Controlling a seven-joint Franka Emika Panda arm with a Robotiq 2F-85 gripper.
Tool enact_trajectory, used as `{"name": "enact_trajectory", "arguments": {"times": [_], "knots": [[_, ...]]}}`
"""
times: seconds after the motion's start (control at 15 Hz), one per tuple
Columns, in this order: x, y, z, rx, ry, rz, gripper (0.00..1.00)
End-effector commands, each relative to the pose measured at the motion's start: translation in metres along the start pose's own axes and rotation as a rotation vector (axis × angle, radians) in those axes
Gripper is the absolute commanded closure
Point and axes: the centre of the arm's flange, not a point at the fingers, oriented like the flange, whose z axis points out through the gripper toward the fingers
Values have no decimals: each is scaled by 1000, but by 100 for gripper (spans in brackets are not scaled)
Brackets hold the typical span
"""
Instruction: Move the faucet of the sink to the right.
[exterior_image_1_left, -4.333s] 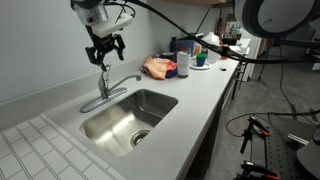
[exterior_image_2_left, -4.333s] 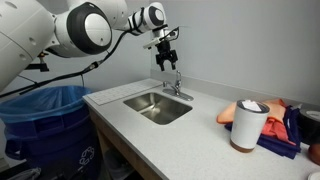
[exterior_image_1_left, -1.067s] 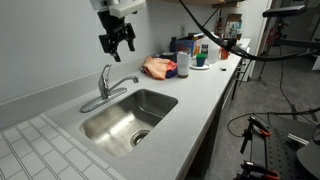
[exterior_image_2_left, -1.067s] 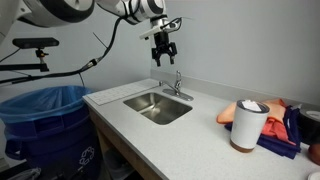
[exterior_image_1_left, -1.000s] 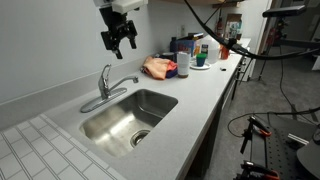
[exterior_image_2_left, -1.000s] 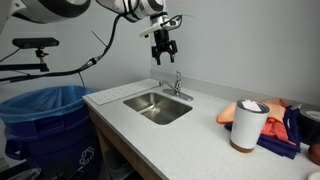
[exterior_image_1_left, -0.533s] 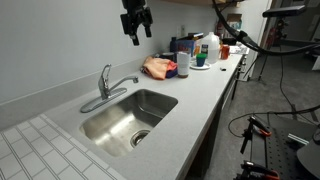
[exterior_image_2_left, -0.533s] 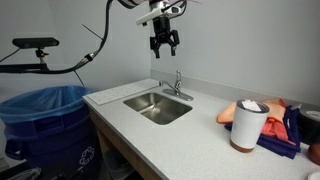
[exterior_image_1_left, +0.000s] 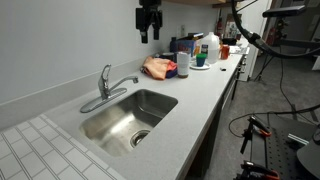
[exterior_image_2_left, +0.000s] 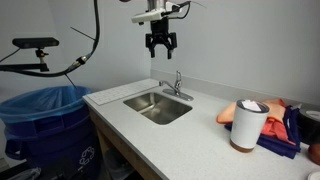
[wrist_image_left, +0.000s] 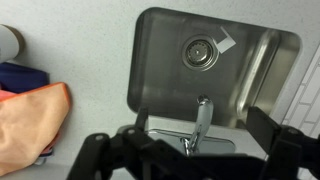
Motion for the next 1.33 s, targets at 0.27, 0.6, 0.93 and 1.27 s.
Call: {"name": "enact_trajectory", "arguments": {"times": [0.27,0.6,0.93,1.27], "knots": [[-43,19,12,114,93,-46,0],[-34,18,15,87,61,-31,0],[-36,18,15,87,61,-31,0],[-36,18,15,87,61,-31,0]]}}
